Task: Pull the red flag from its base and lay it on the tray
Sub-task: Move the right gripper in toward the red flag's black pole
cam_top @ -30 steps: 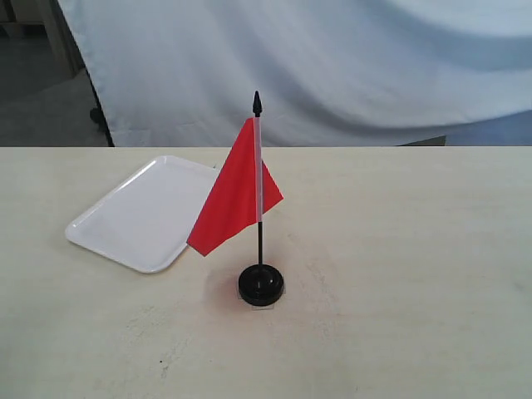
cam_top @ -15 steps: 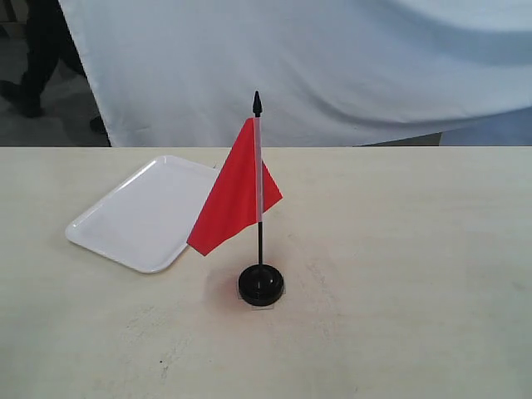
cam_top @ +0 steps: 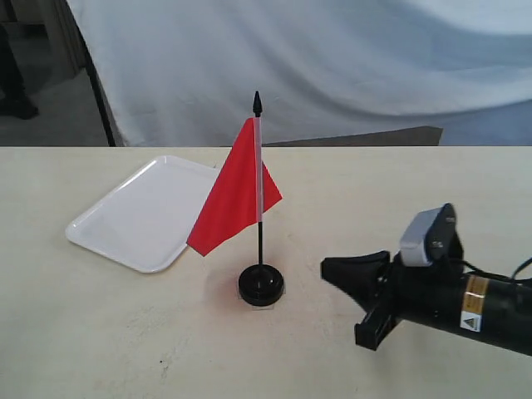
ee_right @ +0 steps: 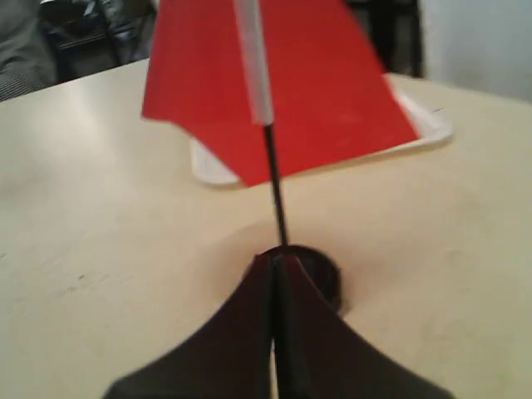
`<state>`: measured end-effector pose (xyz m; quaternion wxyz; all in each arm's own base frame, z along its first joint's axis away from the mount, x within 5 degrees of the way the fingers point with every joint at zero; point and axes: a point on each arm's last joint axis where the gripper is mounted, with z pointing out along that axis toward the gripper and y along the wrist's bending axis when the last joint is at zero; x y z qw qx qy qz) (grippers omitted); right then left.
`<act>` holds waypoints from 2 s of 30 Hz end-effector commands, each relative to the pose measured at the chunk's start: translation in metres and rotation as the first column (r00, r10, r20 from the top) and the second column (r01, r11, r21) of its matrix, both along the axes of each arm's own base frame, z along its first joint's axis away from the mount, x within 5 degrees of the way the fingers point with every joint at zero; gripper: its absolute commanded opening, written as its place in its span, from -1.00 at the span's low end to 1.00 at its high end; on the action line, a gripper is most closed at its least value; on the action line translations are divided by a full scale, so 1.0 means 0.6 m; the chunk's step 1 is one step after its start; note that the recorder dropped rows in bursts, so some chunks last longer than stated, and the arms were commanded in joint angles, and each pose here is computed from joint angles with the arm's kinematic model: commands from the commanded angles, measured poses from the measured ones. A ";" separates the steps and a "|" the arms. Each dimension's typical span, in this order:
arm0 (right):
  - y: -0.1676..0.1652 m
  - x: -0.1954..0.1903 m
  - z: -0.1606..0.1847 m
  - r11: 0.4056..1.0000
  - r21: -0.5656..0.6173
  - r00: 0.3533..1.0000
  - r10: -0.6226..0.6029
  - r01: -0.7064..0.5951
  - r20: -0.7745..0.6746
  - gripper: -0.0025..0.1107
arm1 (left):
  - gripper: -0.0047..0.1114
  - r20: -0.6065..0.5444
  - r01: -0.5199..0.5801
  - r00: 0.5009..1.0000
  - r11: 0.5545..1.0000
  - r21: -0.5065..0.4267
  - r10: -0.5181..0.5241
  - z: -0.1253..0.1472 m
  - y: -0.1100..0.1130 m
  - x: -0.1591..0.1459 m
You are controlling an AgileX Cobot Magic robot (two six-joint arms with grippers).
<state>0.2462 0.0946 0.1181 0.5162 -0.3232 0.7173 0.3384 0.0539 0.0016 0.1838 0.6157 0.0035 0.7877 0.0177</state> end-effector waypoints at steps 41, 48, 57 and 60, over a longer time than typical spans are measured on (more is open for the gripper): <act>0.107 0.109 -0.009 0.969 -0.121 0.969 0.226 -0.214 0.096 0.03 | -0.92 0.002 0.002 1.000 1.000 -0.002 -0.002 0.000 0.000 0.000; 0.121 0.139 -0.029 0.970 -0.039 0.969 0.240 -0.238 0.065 0.03 | -0.92 0.002 0.002 1.000 1.000 -0.002 -0.002 0.000 0.000 0.000; 0.135 0.145 -0.033 0.956 0.017 0.954 0.289 -0.291 0.084 0.03 | -0.92 0.002 0.002 1.000 1.000 -0.002 -0.002 0.000 0.000 0.000; 0.135 0.145 -0.033 0.956 0.017 0.954 0.289 -0.291 0.084 0.03 | -0.92 0.002 0.002 1.000 1.000 -0.002 -0.002 0.000 0.000 0.000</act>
